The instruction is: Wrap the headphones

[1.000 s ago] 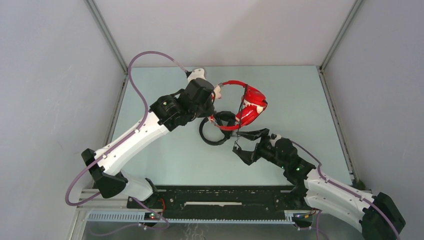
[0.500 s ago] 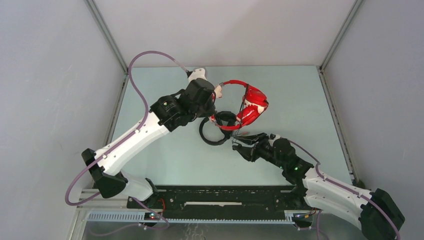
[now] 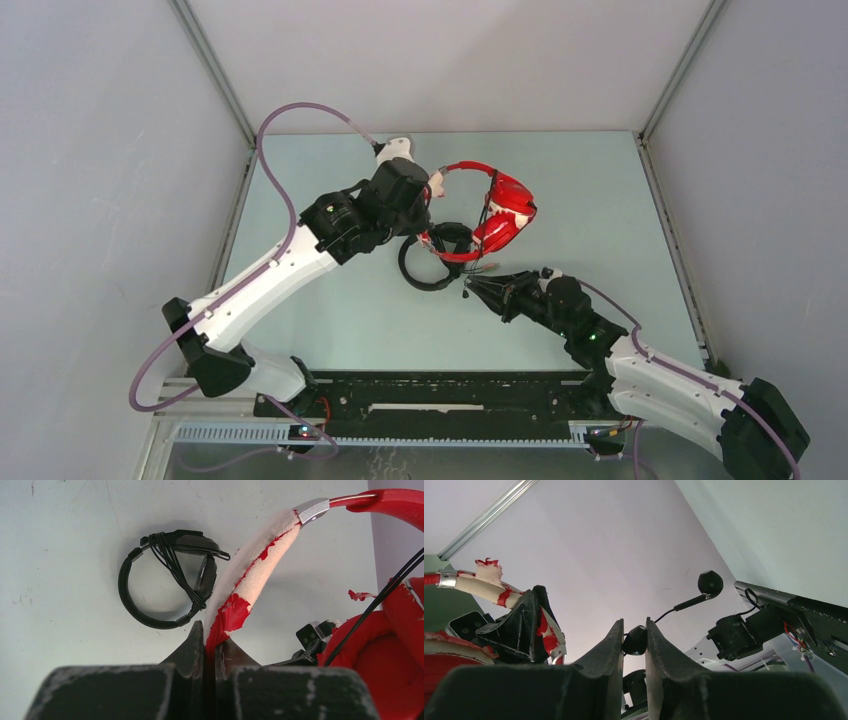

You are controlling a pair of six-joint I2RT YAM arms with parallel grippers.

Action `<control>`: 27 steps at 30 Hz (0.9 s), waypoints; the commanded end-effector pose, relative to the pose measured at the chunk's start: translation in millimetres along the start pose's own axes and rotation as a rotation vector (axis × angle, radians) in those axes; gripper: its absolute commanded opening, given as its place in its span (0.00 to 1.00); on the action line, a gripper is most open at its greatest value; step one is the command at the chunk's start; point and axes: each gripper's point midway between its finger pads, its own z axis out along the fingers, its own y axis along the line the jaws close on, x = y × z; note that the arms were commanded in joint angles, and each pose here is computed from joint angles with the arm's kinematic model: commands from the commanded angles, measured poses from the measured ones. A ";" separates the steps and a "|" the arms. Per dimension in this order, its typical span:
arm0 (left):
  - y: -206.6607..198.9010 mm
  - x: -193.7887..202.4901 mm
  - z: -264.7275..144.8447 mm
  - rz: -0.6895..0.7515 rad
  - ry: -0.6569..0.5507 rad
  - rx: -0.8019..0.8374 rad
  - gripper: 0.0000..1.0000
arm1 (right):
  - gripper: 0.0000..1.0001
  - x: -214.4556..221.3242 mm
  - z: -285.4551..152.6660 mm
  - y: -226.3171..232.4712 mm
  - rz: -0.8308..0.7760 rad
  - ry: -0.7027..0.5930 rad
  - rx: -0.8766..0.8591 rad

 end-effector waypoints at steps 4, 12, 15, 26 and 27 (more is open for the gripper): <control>-16.4 -25.9 -21.2 -0.067 -0.096 0.105 0.00 | 0.00 -2.2 -3.2 23.6 0.202 -0.023 -0.042; -18.7 -23.7 -17.7 -0.063 -0.092 0.108 0.00 | 0.46 4.5 -3.3 30.4 0.199 0.003 -0.045; -20.1 -22.1 -16.0 -0.055 -0.090 0.106 0.00 | 0.51 8.2 -2.8 33.2 0.206 0.009 -0.038; -16.7 -32.0 -9.5 -0.028 -0.159 0.063 0.00 | 0.57 26.2 6.1 28.7 0.258 0.070 -0.001; -16.6 -34.2 -9.6 -0.026 -0.170 0.061 0.00 | 0.57 26.4 6.6 28.2 0.259 0.070 0.000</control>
